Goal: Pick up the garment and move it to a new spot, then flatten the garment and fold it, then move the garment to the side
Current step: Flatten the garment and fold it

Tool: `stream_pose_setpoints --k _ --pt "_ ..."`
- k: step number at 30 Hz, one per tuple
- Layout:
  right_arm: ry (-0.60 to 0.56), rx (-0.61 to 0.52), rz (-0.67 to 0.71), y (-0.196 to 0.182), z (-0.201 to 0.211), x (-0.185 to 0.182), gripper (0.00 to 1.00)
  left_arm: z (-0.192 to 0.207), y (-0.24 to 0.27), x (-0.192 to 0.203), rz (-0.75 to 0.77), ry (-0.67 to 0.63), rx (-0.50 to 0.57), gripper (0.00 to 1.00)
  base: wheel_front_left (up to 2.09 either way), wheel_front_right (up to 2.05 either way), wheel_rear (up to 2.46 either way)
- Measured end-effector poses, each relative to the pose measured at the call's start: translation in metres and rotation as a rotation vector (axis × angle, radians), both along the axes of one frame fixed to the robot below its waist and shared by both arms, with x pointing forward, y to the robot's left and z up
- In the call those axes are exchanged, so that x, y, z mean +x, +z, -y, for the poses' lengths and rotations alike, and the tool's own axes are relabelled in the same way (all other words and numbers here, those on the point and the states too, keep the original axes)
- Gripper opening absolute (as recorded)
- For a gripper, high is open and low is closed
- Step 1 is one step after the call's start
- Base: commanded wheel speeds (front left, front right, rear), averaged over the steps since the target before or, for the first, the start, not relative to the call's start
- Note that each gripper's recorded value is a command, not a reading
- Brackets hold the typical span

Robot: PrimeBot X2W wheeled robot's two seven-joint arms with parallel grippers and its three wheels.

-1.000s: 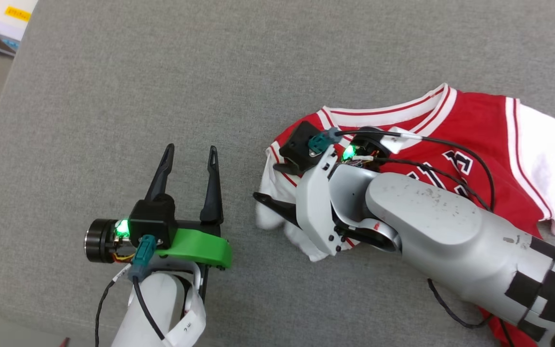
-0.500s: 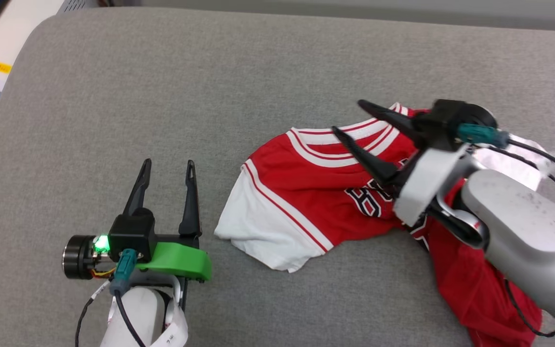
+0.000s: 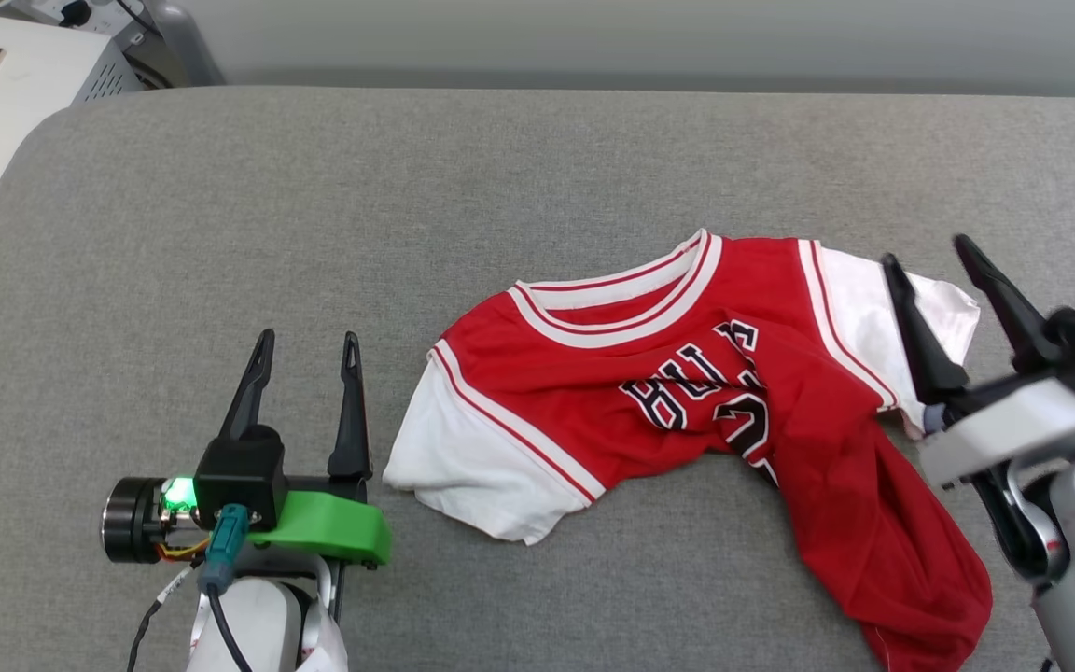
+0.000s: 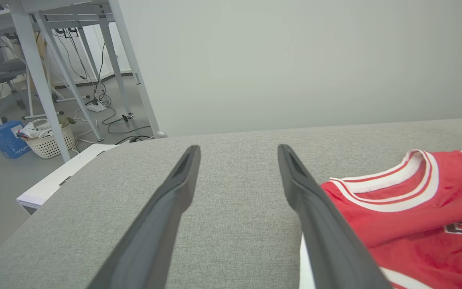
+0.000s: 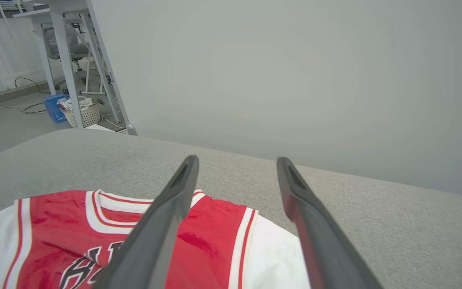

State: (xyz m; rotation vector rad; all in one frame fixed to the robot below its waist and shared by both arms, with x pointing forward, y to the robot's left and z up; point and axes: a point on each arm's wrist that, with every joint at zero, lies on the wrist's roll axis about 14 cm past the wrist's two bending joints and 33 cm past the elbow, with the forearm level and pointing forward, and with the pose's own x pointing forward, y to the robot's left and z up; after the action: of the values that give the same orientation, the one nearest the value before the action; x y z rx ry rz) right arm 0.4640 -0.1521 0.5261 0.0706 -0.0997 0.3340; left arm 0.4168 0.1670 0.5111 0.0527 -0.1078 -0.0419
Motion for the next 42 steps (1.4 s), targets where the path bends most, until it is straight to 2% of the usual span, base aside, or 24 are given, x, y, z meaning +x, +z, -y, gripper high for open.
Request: stream_pose_setpoints --k 3,6,11,14,20,23,27,34,37,38,39,40,42 --pt "-0.073 0.006 0.01 0.001 0.021 -0.009 1.0 0.001 0.0 -0.002 0.001 -0.003 0.002 1.0 0.0 0.0 0.0" --pt "-0.121 -0.017 0.067 0.018 0.038 -0.005 1.0 0.001 0.001 -0.002 0.002 -0.002 0.001 1.0 0.0 0.0 0.0" --pt "-0.122 -0.118 0.04 0.039 0.052 0.017 1.0 0.0 -0.004 -0.001 -0.01 0.0 0.007 1.0 0.0 0.0 0.0" --pt "-0.091 -0.192 -0.092 0.031 0.056 0.034 1.0 -0.001 -0.009 0.001 -0.022 0.002 0.007 1.0 0.0 0.0 0.0" --pt "-0.014 -0.381 -0.593 -0.033 0.076 0.042 1.0 -0.002 -0.018 0.01 -0.041 0.006 0.006 1.0 0.0 0.0 0.0" --pt "0.013 -0.44 -0.781 -0.06 0.083 0.039 1.0 -0.002 -0.021 0.018 -0.043 0.003 0.005 1.0 0.0 0.0 0.0" --pt "0.026 -0.489 -0.94 -0.092 0.087 0.04 1.0 -0.003 -0.026 0.028 -0.048 0.006 0.004 1.0 0.0 0.0 0.0" --pt "0.079 -0.467 -1.1 -0.155 0.065 0.043 1.0 -0.006 -0.043 0.039 -0.083 0.017 0.005 1.0 0.0 0.0 0.0" --pt "0.093 -0.519 -1.141 -0.17 0.068 0.041 1.0 -0.011 -0.05 0.038 -0.103 0.032 0.011 1.0 0.0 0.0 0.0" --pt "0.094 -0.519 -1.135 -0.171 0.067 0.043 0.49 -0.012 -0.051 0.037 -0.107 0.036 0.012 1.0 0.0 0.0 0.0" --pt "0.09 -0.511 -1.116 -0.17 0.067 0.047 0.04 -0.013 -0.052 0.037 -0.109 0.039 0.013 1.0 0.0 0.0 0.0" --pt "0.082 -0.503 -1.095 -0.168 0.069 0.051 0.0 -0.014 -0.053 0.037 -0.111 0.042 0.013 1.0 0.0 0.0 0.0" --pt "0.066 -0.472 -1.049 -0.163 0.071 0.057 0.0 -0.014 -0.052 0.037 -0.109 0.042 0.012 1.0 0.0 0.0 0.0"
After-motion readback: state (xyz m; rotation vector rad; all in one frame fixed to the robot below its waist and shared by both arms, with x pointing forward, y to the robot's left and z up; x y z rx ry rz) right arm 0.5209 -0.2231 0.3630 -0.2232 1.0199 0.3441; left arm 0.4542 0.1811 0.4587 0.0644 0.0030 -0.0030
